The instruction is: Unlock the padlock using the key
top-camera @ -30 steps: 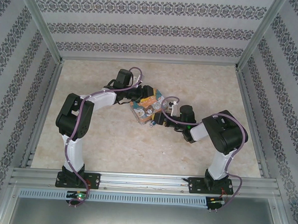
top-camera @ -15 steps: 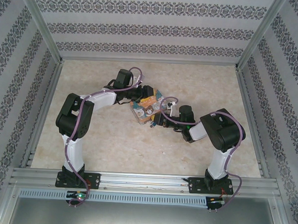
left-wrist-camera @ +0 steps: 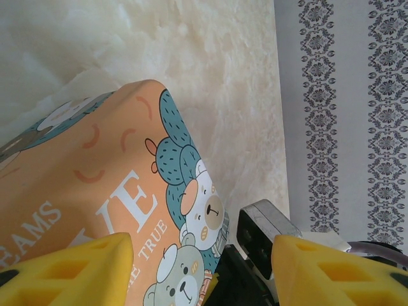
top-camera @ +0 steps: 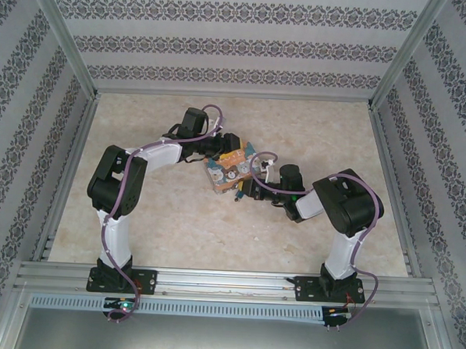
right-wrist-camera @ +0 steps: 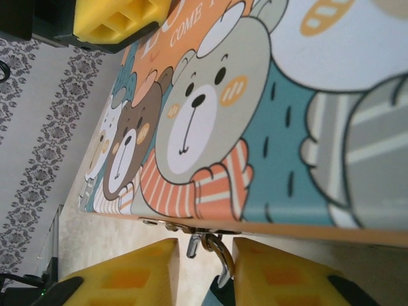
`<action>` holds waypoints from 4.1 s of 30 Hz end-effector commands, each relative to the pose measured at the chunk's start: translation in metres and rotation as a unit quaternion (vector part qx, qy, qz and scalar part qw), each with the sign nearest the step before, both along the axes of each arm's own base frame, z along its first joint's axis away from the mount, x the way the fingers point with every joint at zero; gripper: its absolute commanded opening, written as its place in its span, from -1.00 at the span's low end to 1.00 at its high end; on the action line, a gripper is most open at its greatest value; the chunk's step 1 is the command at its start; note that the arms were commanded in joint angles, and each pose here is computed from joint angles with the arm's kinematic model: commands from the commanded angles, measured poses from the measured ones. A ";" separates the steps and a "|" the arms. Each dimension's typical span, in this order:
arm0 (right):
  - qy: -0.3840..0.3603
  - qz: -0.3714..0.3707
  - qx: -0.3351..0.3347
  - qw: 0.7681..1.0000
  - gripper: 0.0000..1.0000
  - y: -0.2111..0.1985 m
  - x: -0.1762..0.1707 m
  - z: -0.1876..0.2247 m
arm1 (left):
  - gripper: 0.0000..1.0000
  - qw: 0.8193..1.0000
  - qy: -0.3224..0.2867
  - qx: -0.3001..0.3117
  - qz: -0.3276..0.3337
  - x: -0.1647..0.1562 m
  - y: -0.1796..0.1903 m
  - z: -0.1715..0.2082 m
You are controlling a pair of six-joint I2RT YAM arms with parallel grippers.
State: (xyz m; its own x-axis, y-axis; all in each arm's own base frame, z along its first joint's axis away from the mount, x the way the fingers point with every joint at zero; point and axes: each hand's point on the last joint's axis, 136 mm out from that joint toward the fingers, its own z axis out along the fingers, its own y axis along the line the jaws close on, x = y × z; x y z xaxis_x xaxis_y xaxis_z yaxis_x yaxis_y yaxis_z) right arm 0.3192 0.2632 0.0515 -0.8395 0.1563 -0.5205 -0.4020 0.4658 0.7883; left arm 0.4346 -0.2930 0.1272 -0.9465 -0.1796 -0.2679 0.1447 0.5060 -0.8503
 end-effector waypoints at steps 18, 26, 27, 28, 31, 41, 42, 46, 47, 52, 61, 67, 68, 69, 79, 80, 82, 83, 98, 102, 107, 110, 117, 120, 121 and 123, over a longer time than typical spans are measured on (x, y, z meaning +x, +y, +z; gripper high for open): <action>-0.009 -0.007 0.010 1.000 -1.00 0.003 0.000 0.014 | 0.18 0.999 0.043 0.019 0.006 -0.016 0.004 -0.029; 0.013 -0.101 0.051 0.993 -1.00 -0.010 0.018 0.025 | 0.18 0.998 0.050 0.021 0.001 -0.022 0.004 -0.037; 0.018 -0.111 0.060 0.992 -1.00 -0.011 0.020 0.027 | 0.18 0.999 0.050 0.021 0.001 -0.021 0.004 -0.038; 0.022 -0.117 0.067 0.991 -1.00 -0.012 0.022 0.028 | 0.18 0.999 0.051 0.021 0.000 -0.021 0.004 -0.038; 0.033 -0.135 0.093 0.986 -1.00 -0.010 0.028 0.033 | 0.18 0.999 0.050 0.021 -0.001 -0.021 0.004 -0.038; 0.050 -0.173 0.103 0.978 -1.00 -0.015 0.037 0.027 | 0.18 0.999 0.046 0.020 -0.006 -0.020 0.002 -0.036; 0.051 -0.174 0.104 0.978 -1.00 -0.015 0.038 0.028 | 0.18 0.999 0.047 0.020 -0.007 -0.020 0.002 -0.036; 0.057 -0.181 0.108 0.976 -1.00 -0.017 0.041 0.027 | 0.18 0.999 0.046 0.020 -0.007 -0.019 0.002 -0.036; 0.056 -0.181 0.109 0.976 -1.00 -0.017 0.042 0.028 | 0.18 0.999 0.046 0.019 -0.008 -0.020 0.001 -0.036; 0.052 -0.195 0.106 0.974 -1.00 -0.025 0.047 0.029 | 0.18 0.999 0.046 0.019 -0.005 -0.018 0.001 -0.036; 0.043 -0.214 0.096 0.971 -1.00 -0.048 0.047 0.030 | 0.24 0.999 0.038 0.012 -0.004 -0.018 0.001 -0.026; 0.032 -0.216 0.077 0.973 -1.00 -0.059 0.040 0.037 | 0.29 1.000 0.003 0.004 -0.001 -0.016 0.005 0.004; 0.031 -0.213 0.071 0.974 -1.00 -0.060 0.038 0.038 | 0.30 1.000 -0.005 0.006 0.001 -0.016 0.007 0.009; 0.030 -0.212 0.064 0.975 -1.00 -0.062 0.036 0.040 | 0.30 1.000 -0.014 0.008 0.005 -0.016 0.011 0.016; 0.008 -0.181 -0.040 0.983 -1.00 -0.075 0.001 0.072 | 0.37 0.991 -0.102 0.073 0.054 -0.020 0.070 0.068; 0.005 -0.175 -0.048 0.983 -1.00 -0.076 -0.003 0.076 | 0.38 0.989 -0.113 0.078 0.058 -0.021 0.075 0.074; 0.004 -0.164 -0.063 0.984 -1.00 -0.078 -0.012 0.085 | 0.43 0.984 -0.136 0.093 0.067 -0.026 0.089 0.084; 0.003 -0.159 -0.069 0.985 -1.00 -0.078 -0.017 0.090 | 0.46 0.982 -0.145 0.100 0.069 -0.029 0.094 0.088; 0.044 -0.091 -0.169 0.980 -1.00 -0.077 -0.091 0.103 | 0.98 0.944 -0.216 0.207 0.139 -0.079 0.188 0.101; 0.065 -0.080 -0.185 0.977 -1.00 -0.075 -0.102 0.095 | 0.99 0.930 -0.229 0.251 0.140 -0.093 0.204 0.098; 0.100 -0.059 -0.204 0.972 -1.00 -0.070 -0.114 0.081 | 0.99 0.914 -0.251 0.286 0.141 -0.107 0.214 0.094; 0.119 -0.045 -0.210 0.969 -1.00 -0.066 -0.119 0.072 | 0.99 0.906 -0.269 0.291 0.146 -0.112 0.217 0.092; 0.150 -0.030 -0.214 0.965 -1.00 -0.056 -0.118 0.048 | 0.99 0.884 -0.293 0.331 0.154 -0.118 0.229 0.091; 0.162 -0.015 -0.209 0.964 -1.00 -0.049 -0.118 0.039 | 0.99 0.874 -0.281 0.360 0.164 -0.119 0.241 0.086; 0.166 -0.010 -0.208 0.964 -1.00 -0.046 -0.118 0.036 | 0.99 0.872 -0.278 0.365 0.167 -0.120 0.243 0.085; 0.174 0.001 -0.206 0.963 -1.00 -0.042 -0.118 0.029 | 0.99 0.872 -0.276 0.369 0.168 -0.119 0.244 0.083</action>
